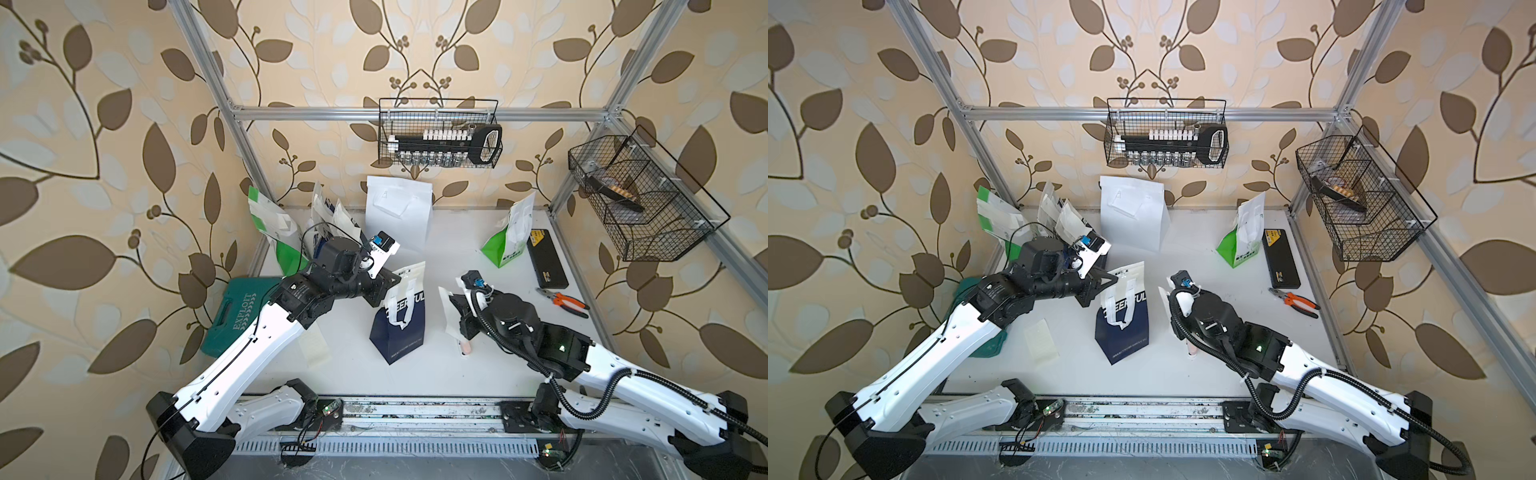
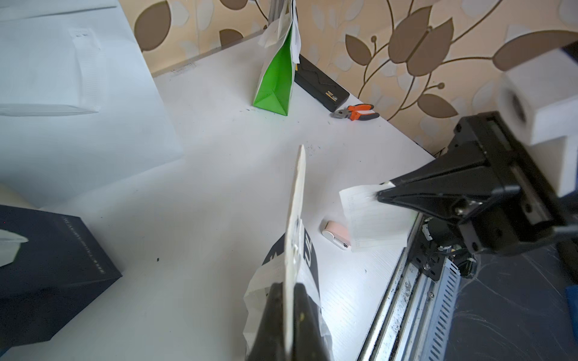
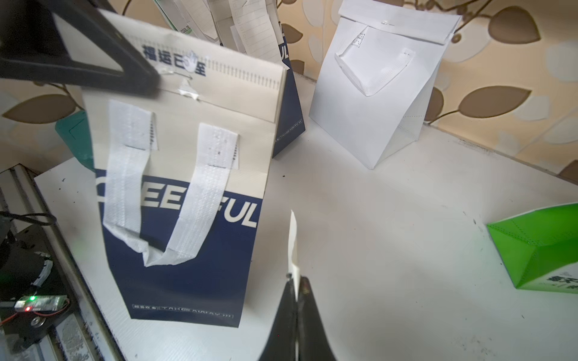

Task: Staple the receipts to the bags
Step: Place the takeout bag at the center of the board.

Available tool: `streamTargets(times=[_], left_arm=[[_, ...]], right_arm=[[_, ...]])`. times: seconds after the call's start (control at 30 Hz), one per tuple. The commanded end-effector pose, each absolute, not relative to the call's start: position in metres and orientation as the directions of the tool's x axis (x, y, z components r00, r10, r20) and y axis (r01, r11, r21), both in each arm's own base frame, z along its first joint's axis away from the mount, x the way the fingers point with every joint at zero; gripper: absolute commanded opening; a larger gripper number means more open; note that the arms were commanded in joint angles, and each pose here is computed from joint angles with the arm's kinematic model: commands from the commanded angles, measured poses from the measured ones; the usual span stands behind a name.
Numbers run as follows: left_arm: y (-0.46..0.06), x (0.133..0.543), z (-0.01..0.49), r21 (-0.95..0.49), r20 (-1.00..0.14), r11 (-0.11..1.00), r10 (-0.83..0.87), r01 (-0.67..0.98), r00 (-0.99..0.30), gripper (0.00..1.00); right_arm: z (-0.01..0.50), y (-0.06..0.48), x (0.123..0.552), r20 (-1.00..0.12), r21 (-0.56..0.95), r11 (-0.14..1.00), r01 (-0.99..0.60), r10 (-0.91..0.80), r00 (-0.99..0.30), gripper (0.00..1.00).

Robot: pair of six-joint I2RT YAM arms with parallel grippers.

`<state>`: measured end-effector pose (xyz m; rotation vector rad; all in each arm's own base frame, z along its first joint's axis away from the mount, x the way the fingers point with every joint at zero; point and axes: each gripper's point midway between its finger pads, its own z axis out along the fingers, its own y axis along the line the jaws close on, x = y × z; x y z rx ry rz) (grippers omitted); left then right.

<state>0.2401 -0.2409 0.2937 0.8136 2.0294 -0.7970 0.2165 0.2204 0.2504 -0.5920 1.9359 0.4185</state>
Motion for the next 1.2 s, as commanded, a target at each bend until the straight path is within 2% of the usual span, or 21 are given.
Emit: streamTargets(times=[0.0,0.17,0.3,0.6,0.73,0.97,1.0,1.17], left_arm=[[-0.260,0.235,0.324,-0.251,-0.915,0.481,0.166,0.840,-0.368,0.00],[-0.265,0.236,0.309,-0.266,-0.907,0.456,0.180,0.849,-0.381,0.00],[-0.268,0.235,0.301,-0.280,-0.898,0.446,0.192,0.850,-0.396,0.00],[-0.266,0.226,0.289,-0.294,-0.872,0.431,0.245,0.853,-0.424,0.00],[-0.266,0.231,0.271,-0.268,-0.844,0.476,0.304,0.838,-0.443,0.00],[-0.252,0.224,0.288,-0.142,-0.918,0.538,0.242,0.831,-0.314,0.00],[-0.253,0.222,0.285,-0.147,-0.915,0.533,0.246,0.833,-0.319,0.02],[-0.266,0.213,0.272,-0.209,-0.874,0.478,0.300,0.853,-0.382,0.29]], right_arm=[[0.240,0.229,0.199,-0.885,0.044,0.741,-0.670,-0.283,-0.371,0.00],[0.256,0.266,0.190,-0.901,0.121,0.624,-0.772,-0.257,-0.349,0.00],[0.259,0.288,0.196,-0.909,0.149,0.590,-0.793,-0.235,-0.345,0.00],[0.276,0.304,0.214,-0.923,0.211,0.594,-0.776,-0.140,-0.358,0.00],[0.273,0.293,0.220,-0.923,0.198,0.633,-0.748,-0.137,-0.360,0.00],[0.268,0.279,0.211,-0.917,0.203,0.632,-0.748,-0.145,-0.371,0.00],[0.264,0.280,0.211,-0.914,0.206,0.631,-0.748,-0.150,-0.378,0.00],[0.252,0.288,0.210,-0.900,0.242,0.609,-0.755,-0.149,-0.409,0.00]])
